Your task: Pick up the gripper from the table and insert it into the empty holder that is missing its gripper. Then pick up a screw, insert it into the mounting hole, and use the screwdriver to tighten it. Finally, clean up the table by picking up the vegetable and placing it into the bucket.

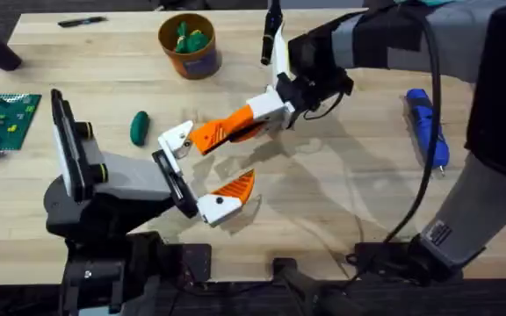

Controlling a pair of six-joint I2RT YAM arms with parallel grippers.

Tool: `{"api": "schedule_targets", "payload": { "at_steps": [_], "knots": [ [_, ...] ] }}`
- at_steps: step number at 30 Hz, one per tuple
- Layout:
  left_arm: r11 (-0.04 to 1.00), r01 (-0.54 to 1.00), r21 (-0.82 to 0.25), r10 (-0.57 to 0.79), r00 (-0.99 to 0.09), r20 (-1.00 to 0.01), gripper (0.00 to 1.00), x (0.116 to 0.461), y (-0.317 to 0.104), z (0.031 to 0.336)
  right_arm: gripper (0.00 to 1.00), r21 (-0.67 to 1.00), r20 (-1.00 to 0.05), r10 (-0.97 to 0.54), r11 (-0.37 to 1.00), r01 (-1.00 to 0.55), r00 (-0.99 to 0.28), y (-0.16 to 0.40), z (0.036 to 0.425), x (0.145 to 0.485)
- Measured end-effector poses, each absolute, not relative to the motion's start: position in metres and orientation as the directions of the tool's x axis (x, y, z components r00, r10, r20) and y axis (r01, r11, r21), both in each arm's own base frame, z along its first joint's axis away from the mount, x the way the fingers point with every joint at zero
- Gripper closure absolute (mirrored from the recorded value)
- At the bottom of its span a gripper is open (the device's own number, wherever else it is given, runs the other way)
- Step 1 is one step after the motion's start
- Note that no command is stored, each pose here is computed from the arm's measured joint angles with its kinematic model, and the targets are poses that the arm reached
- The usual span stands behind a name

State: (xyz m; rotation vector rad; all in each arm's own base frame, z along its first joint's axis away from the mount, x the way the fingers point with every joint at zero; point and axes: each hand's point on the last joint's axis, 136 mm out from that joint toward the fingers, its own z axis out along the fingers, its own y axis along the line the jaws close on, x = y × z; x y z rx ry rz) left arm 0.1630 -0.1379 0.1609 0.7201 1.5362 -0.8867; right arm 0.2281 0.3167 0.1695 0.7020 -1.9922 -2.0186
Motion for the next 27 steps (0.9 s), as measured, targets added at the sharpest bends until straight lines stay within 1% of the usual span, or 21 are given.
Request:
{"api": "schedule_targets", "payload": {
  "at_steps": [7,27],
  "knots": [
    [0.524,0.840,-0.142,-0.032,-0.147,-0.989,0.015,0.1630,-0.1379,0.1609,0.994,0.980,-0.191,-0.503,-0.052,-0.191,-0.843,0.3242,0.1657,0.2210],
    [0.525,0.839,-0.142,-0.032,-0.147,-0.989,0.015,0.1631,-0.1379,0.1609,0.994,0.984,-0.167,-0.505,-0.034,-0.174,-0.847,0.3261,0.1642,0.2239]
  ]
}}
